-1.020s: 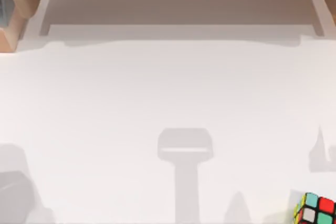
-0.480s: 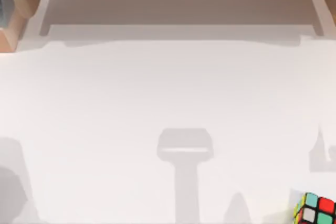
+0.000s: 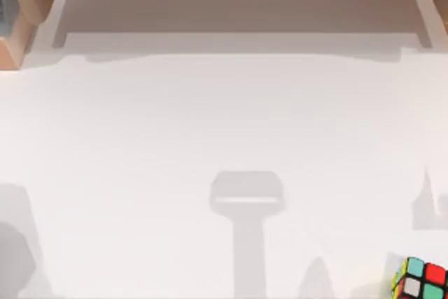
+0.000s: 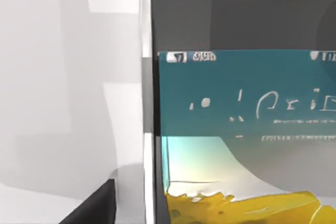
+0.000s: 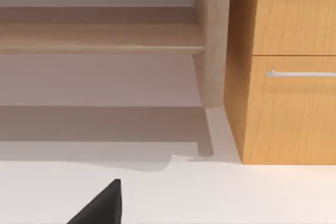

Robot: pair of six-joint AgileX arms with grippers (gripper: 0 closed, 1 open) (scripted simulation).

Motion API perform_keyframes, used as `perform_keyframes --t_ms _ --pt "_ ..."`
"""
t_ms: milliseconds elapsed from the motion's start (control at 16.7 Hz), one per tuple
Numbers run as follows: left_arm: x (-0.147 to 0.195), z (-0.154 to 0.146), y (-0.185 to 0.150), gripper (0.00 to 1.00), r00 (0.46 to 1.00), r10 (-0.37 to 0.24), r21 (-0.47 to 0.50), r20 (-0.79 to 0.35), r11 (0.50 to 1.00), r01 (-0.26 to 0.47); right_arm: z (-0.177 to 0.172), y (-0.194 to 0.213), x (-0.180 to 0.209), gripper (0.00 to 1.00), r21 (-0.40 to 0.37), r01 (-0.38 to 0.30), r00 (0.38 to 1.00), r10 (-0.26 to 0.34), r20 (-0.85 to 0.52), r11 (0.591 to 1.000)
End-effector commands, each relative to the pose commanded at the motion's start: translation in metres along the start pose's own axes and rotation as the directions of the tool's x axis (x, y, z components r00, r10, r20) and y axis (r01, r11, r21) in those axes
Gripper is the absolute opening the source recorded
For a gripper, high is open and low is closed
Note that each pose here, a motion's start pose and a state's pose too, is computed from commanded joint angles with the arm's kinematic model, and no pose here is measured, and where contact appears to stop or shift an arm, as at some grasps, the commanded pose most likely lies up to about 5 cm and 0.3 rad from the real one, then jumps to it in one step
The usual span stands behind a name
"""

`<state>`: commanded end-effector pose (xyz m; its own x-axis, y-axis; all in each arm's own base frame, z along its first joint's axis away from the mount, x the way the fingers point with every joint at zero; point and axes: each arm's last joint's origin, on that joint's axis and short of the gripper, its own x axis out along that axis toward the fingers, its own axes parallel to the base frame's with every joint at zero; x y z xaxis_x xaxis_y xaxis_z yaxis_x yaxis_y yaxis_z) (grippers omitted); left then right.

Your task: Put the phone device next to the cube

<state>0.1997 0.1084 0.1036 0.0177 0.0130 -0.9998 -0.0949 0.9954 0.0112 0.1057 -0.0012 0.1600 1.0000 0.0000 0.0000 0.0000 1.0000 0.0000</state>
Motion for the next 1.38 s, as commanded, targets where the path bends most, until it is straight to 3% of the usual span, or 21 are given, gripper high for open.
perform_keyframes --t_ms 600,1080,1380 --pt "0.000 0.000 0.000 0.02 1.000 0.000 0.000 0.000 1.000 0.000 0.000 0.000 0.000 1.00 0.000 0.000 1.000 0.000 0.000 1.000" --pt "0.000 0.000 0.000 0.00 1.000 0.000 0.000 0.000 1.000 0.000 0.000 0.000 0.000 1.00 0.000 0.000 1.000 0.000 0.000 1.000" --pt "-0.020 0.001 0.000 0.00 1.000 -0.013 0.001 0.015 1.000 0.013 0.000 0.000 0.000 1.00 0.000 0.000 1.000 0.000 0.000 1.000"
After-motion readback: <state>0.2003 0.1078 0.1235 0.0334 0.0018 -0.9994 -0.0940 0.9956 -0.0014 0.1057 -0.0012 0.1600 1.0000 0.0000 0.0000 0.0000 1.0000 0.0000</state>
